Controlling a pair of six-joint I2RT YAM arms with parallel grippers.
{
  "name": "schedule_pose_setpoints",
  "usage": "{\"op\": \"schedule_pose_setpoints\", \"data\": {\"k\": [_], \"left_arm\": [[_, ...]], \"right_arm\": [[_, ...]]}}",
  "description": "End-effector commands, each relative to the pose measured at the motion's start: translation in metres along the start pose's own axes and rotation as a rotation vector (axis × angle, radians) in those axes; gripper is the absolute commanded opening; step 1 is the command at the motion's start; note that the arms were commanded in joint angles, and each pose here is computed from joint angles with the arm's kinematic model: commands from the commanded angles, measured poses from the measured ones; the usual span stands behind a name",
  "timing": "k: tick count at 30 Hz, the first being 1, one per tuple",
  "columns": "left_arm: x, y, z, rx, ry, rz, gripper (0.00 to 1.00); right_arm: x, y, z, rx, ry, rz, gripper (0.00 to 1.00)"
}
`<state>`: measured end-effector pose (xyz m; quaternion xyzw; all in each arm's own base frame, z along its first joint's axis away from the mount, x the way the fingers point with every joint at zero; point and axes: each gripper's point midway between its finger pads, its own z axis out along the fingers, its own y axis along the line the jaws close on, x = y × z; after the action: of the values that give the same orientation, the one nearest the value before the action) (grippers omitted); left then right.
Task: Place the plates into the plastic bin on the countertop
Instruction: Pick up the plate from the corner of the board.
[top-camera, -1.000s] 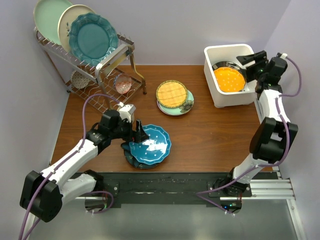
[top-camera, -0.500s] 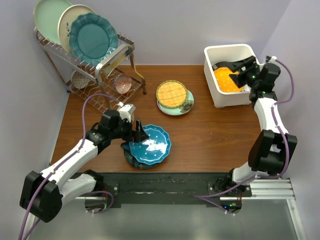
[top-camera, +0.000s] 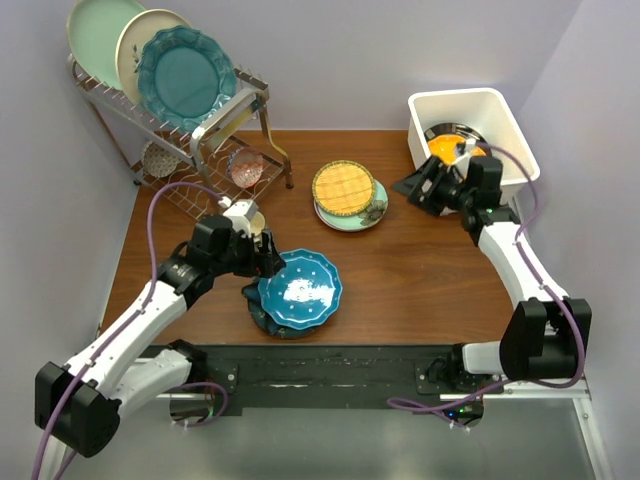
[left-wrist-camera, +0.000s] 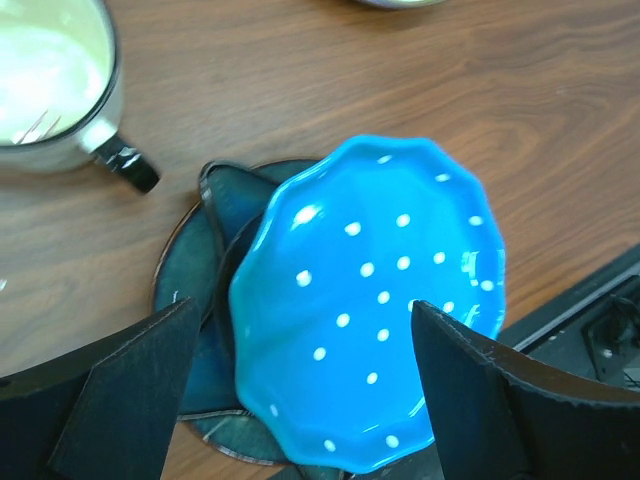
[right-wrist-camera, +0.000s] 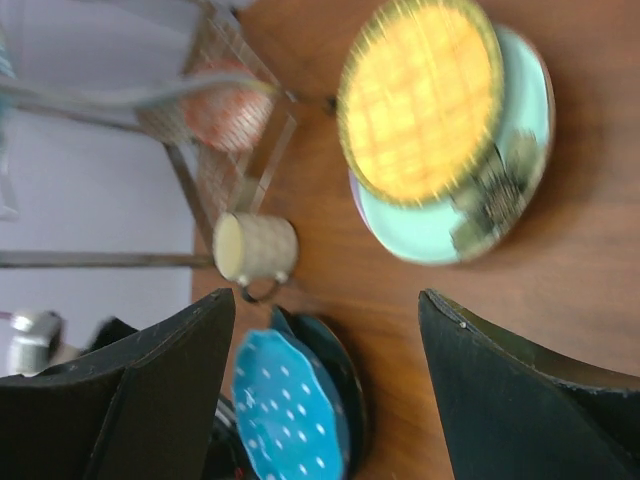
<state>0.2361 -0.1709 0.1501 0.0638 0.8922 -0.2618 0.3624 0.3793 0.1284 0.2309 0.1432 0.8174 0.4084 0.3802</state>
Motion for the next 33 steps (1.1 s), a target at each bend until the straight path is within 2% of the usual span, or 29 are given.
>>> {"op": "schedule_pose_setpoints", "data": {"k": [1, 8, 14, 23, 33], "left_arm": [[0.002, 0.012, -0.001, -0.092, 0.029, -0.042, 0.9], [0.015, 0.02, 0.006, -0.129, 0.082, -0.086, 0.79], [0.026, 0.026, 0.013, -0.151, 0.127, -0.095, 0.68], [0.038, 0.029, 0.023, -0.143, 0.164, -0.103, 0.5], [0.046, 0.03, 0.029, -0.126, 0.183, -0.103, 0.28]], "right_arm": [[0.059, -0.025, 0.006, 0.033, 0.156, -0.017, 0.77], [0.137, -0.034, 0.021, 0.032, 0.338, -0.051, 0.75], [0.178, -0.024, 0.026, -0.027, 0.449, -0.064, 0.73], [0.221, -0.023, 0.028, -0.053, 0.562, -0.077, 0.69], [0.249, -0.012, 0.03, -0.116, 0.644, -0.066, 0.65]]}}
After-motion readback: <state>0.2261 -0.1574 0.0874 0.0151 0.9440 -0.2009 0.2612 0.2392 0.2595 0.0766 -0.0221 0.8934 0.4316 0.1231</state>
